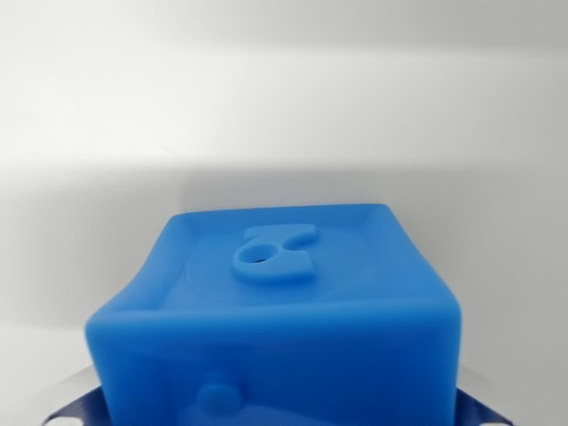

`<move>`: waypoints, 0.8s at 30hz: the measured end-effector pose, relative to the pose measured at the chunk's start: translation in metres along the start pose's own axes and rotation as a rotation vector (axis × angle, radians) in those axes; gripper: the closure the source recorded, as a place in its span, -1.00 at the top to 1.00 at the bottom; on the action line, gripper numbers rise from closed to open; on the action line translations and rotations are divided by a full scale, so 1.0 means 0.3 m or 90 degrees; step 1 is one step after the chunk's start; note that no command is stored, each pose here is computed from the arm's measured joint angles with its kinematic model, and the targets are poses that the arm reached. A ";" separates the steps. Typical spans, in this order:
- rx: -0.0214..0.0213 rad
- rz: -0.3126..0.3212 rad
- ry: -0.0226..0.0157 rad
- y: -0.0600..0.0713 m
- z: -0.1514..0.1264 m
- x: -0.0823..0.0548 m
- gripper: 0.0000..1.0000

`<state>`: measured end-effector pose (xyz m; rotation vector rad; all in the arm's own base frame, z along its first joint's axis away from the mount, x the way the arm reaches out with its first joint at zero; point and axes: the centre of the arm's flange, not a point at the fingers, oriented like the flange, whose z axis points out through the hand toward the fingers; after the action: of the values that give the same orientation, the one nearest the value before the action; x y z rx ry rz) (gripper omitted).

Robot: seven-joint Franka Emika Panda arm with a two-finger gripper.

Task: Stack cube

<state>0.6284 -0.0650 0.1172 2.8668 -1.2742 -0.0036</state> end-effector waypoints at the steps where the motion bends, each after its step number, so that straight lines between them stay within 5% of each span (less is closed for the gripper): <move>1: 0.0002 0.000 0.0001 0.000 -0.002 0.000 -1.00; 24: 0.0040 0.001 0.0011 -0.002 -0.176 0.003 -1.00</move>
<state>0.6296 -0.0650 0.1701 2.8708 -1.2777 0.0028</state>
